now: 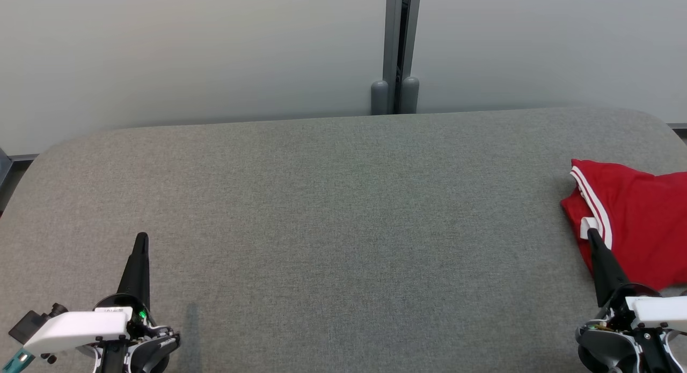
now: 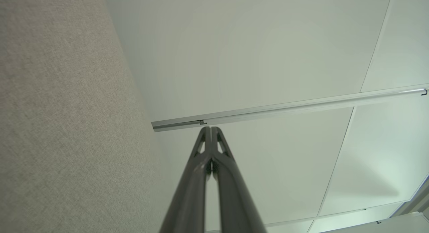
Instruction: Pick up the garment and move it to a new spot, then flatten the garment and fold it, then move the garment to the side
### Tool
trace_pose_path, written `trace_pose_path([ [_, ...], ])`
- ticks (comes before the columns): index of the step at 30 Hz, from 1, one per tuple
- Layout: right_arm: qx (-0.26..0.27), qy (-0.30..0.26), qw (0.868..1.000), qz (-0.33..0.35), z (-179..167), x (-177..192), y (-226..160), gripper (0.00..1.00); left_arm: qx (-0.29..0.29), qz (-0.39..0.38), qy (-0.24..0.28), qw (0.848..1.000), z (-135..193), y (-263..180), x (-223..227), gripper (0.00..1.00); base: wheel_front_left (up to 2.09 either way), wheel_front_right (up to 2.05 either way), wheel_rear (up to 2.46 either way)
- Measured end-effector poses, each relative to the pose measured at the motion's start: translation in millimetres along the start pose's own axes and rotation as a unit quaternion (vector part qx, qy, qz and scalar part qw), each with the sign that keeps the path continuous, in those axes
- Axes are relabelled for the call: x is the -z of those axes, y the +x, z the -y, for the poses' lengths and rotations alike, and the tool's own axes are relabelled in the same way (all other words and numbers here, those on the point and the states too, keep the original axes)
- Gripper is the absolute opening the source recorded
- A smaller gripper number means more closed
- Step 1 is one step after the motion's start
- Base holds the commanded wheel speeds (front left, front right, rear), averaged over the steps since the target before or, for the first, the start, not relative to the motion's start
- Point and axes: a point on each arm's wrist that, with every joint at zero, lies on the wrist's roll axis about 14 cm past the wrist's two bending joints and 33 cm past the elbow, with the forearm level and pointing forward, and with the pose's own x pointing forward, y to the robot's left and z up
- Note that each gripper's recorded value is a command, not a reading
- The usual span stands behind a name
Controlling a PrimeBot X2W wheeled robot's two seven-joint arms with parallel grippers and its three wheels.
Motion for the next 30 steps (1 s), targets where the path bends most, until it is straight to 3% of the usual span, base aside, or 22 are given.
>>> trace_pose_path([
  [8, -0.004, 0.025, 1.000, 0.000, -1.2, -0.6, 0.4, 0.00, 0.008, -0.001, -0.024, 1.000, 3.9, 2.0, -0.7, 0.00, 0.00, 0.00, 0.00],
  [30, -0.004, 0.026, 1.000, 0.001, -1.3, -0.5, 0.4, 0.00, 0.009, -0.001, -0.024, 1.000, 4.7, 2.3, -0.7, 0.00, 0.00, 0.00, 0.00],
])
